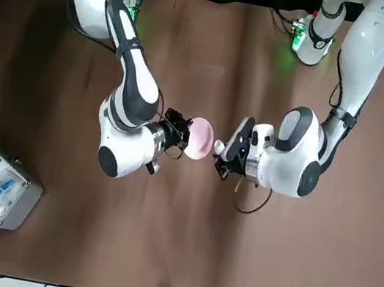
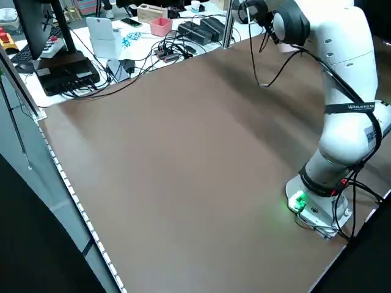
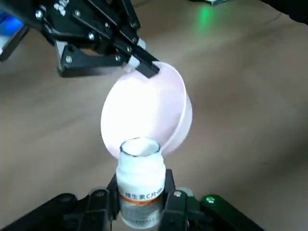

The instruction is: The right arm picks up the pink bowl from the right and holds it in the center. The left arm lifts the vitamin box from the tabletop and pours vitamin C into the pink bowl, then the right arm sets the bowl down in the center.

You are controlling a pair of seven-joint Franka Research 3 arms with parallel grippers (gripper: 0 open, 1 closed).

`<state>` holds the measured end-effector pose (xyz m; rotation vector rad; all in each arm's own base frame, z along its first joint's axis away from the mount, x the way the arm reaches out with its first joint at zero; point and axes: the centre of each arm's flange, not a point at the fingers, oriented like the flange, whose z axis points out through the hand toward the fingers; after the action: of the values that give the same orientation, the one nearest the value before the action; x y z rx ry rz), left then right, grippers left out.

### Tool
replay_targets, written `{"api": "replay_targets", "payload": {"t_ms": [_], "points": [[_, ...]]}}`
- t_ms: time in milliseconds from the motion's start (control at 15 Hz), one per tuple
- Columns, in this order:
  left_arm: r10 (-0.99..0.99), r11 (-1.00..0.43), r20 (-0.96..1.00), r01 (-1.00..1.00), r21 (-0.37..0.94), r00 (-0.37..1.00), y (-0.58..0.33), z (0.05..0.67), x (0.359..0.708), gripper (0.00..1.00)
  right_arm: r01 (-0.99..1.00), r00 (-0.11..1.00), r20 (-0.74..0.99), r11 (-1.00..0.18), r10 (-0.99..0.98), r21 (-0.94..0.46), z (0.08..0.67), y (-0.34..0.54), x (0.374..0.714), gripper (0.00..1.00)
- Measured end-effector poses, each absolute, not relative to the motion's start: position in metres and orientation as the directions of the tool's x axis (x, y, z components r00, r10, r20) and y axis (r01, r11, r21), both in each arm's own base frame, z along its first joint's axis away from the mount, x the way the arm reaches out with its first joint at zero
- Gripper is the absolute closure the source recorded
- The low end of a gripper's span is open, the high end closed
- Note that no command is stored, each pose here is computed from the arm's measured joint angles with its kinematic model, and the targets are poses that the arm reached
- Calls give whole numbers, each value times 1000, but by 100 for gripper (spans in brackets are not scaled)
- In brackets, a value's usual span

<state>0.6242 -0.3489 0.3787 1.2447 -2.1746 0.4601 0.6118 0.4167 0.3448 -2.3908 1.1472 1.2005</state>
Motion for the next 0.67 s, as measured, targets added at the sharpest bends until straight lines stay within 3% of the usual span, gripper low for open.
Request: {"api": "replay_targets", "payload": {"t_ms": [667], "points": [[-799, 463, 429, -886, -7, -421, -392, 400, 607, 64, -777, 291, -756, -606, -586, 171, 347, 418, 616, 98]]}}
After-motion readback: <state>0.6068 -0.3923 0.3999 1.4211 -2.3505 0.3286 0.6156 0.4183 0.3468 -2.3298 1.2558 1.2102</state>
